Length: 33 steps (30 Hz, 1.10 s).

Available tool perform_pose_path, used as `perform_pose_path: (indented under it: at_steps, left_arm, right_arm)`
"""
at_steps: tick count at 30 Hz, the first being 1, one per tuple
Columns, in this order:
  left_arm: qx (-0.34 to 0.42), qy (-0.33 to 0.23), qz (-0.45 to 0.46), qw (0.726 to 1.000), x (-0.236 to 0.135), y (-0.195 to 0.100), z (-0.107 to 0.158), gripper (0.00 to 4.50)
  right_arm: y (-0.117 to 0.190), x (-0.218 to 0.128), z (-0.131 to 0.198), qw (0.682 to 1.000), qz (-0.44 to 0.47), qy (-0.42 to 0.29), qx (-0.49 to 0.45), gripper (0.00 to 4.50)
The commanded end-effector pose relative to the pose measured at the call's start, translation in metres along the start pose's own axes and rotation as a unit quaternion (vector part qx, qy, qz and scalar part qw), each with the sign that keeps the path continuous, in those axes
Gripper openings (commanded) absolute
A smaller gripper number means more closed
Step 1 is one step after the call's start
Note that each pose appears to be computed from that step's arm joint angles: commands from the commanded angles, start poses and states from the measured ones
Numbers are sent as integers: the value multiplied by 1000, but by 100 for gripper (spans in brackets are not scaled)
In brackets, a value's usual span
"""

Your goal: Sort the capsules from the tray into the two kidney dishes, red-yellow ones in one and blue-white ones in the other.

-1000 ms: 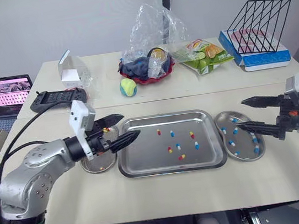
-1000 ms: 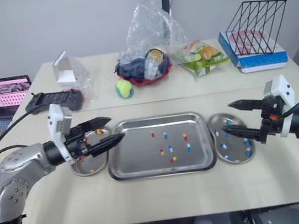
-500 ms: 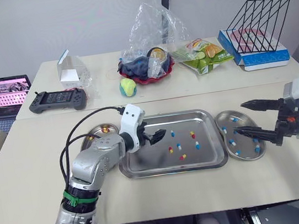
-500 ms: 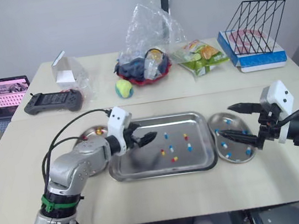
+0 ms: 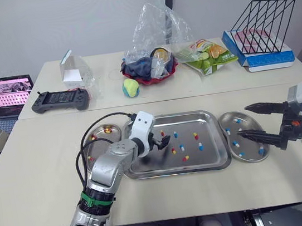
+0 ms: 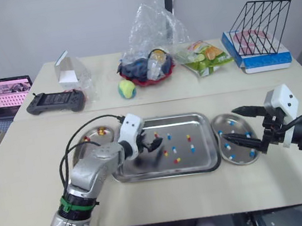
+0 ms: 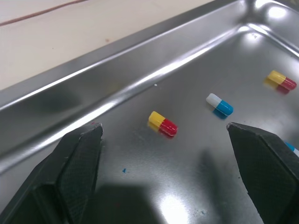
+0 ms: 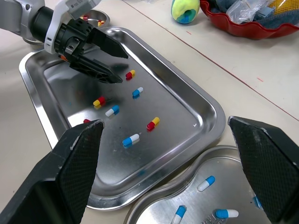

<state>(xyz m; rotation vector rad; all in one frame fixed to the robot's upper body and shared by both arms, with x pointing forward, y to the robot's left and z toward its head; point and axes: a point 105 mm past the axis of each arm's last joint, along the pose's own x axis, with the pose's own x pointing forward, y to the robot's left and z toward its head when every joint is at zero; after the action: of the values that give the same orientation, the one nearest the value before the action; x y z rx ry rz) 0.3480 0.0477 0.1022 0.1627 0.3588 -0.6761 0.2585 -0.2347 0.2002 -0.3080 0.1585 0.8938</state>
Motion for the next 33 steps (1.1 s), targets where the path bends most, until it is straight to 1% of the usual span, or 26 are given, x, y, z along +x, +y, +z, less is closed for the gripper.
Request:
perform_pose_path:
  at_steps: [1,5,7,9,11,20,23,25,30,31,33]
  left_arm:
    - [8,-9,21,1000,3,5,8,450]
    - [1,-13,21,1000,7,3,10,450]
    - [-1,-14,22,1000,9,2,10,393]
    - [16,1,17,1000,15,-3,7,338]
    - [27,10,16,999,18,-5,5,338]
    - [19,0,16,1000,18,-6,6,338]
    - [23,1,15,1000,16,-7,5,259]
    - [23,1,16,1000,15,-6,4,197]
    - [27,1,18,999,13,-4,3,28]
    - [28,0,18,999,12,-3,4,3]
    - [31,-1,16,999,10,-2,4,3]
  right_arm:
    - [-2,-5,13,999,-12,-14,-32,448]
    - [-1,-5,13,999,-11,-13,-34,448]
    - [-1,-5,14,999,-10,-13,-34,450]
    - [-3,-3,11,999,-16,-4,-32,450]
    - [-3,-3,10,999,-17,0,-29,450]
    - [-4,-2,10,999,-15,0,-30,450]
    - [-5,-1,10,999,-14,0,-31,450]
    - [-6,0,10,999,-14,-1,-32,450]
    - [-7,1,9,999,-15,0,-34,450]
    - [-8,1,9,999,-15,0,-34,450]
    - [-8,1,8,999,-15,2,-35,450]
